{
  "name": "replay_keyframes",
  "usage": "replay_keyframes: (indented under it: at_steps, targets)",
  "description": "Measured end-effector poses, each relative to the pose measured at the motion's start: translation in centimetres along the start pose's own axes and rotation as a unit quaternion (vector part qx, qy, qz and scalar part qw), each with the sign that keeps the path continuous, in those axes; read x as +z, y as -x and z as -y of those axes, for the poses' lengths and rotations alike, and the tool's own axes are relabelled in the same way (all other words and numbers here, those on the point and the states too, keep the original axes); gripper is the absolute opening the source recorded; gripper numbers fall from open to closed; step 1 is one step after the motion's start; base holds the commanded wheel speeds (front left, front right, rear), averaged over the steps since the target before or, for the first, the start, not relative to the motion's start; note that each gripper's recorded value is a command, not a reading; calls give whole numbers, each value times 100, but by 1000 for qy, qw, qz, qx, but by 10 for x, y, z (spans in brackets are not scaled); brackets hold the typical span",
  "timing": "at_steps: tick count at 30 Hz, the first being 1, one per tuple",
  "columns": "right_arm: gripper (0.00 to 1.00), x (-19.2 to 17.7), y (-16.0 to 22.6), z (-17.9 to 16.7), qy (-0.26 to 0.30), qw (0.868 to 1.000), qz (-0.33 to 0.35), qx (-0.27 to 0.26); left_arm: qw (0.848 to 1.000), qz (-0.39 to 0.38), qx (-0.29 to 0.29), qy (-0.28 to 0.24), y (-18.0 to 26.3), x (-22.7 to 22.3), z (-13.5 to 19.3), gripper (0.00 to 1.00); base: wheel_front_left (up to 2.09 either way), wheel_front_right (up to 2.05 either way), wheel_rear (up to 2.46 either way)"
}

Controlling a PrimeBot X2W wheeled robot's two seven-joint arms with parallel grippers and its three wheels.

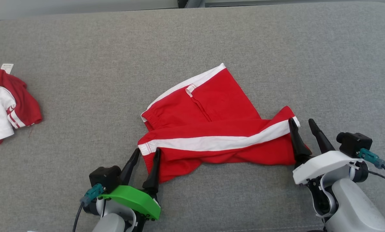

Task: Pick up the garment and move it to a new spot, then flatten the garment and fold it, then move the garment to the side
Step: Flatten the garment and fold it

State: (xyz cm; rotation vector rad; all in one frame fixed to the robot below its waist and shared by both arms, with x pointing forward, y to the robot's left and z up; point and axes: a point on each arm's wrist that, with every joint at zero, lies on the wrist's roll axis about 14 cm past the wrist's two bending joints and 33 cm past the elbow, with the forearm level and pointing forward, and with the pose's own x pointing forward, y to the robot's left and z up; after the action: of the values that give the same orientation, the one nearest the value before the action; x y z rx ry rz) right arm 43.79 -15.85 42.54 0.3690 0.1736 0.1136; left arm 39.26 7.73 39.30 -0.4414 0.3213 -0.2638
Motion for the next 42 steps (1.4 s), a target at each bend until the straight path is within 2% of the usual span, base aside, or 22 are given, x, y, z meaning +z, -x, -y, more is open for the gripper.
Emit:
replay_keyframes:
  at_steps: [2, 4, 6, 8, 9, 11, 14, 15, 16, 18, 19, 21, 22, 23, 37, 38, 39, 40, 41, 42]
  targets:
    - [100, -5, -5, -2, -6, 1000, -12, 7, 1000, 1, 1, 0, -1, 1, -1, 100, 0, 0, 0]
    - [93, -9, -7, -5, -8, 1000, -20, 14, 1000, 0, 2, 0, 0, 0, -2, 100, 0, 0, 0]
    - [71, -11, -10, -6, -10, 999, -24, 18, 1000, 0, 4, 0, 0, 0, -4, 100, 0, 0, 0]
    - [66, -13, -11, -6, -11, 999, -29, 20, 1000, 0, 6, 0, 1, 0, -5, 100, 0, 0, 0]
    - [56, -15, -11, -7, -10, 999, -31, 22, 1000, 0, 6, -1, 1, 0, -5, 100, 0, 0, 0]
    - [54, -17, -11, -9, -12, 999, -35, 24, 1000, 1, 7, -1, 1, 1, -6, 100, 0, 0, 0]
    - [69, -20, -10, -8, -15, 999, -40, 24, 1000, 2, 7, -1, 1, 2, -6, 100, 0, 0, 0]
    - [67, -21, -9, -8, -17, 999, -41, 23, 1000, 3, 7, -1, 1, 2, -6, 100, 0, 0, 0]
    - [62, -21, -9, -7, -19, 999, -42, 21, 1000, 3, 7, -1, 0, 2, -6, 100, 0, 0, 0]
    - [41, -22, -9, -6, -22, 999, -42, 20, 1000, 3, 5, -1, 0, 2, -5, 100, 0, 0, 0]
    - [35, -22, -8, -6, -23, 999, -43, 19, 1000, 4, 4, -1, 0, 3, -4, 100, 0, 0, 0]
    - [6, -24, -8, -6, -25, 998, -46, 19, 1000, 3, 3, -1, 0, 2, -3, 100, 0, 0, 0]
    - [6, -26, -8, -6, -25, 998, -49, 19, 1000, 2, 2, -2, 0, 2, -3, 100, 0, 0, 0]
    - [0, -28, -7, -7, -25, 998, -52, 20, 1000, 2, 2, -2, 0, 2, -3, 100, 0, 0, 0]
    - [0, -18, -7, -9, -25, 999, -38, 20, 1000, 15, -5, -6, 2, 11, 1, 100, 0, 0, 0]
    - [0, -17, -7, -9, -25, 999, -37, 20, 1000, 16, -6, -7, 2, 12, 1, 83, 0, 0, 0]
    - [0, -17, -7, -9, -25, 999, -36, 20, 1000, 16, -6, -7, 2, 12, 2, 47, 0, 0, 0]
    - [0, -17, -6, -9, -25, 999, -36, 20, 1000, 15, -7, -7, 2, 11, 2, 34, 0, 0, 0]
    - [0, -17, -6, -9, -25, 999, -36, 20, 1000, 13, -7, -7, 2, 10, 2, 33, 0, 0, 0]
    - [0, -17, -6, -9, -26, 999, -36, 20, 1000, 12, -8, -8, 2, 9, 2, 40, 0, 0, 0]
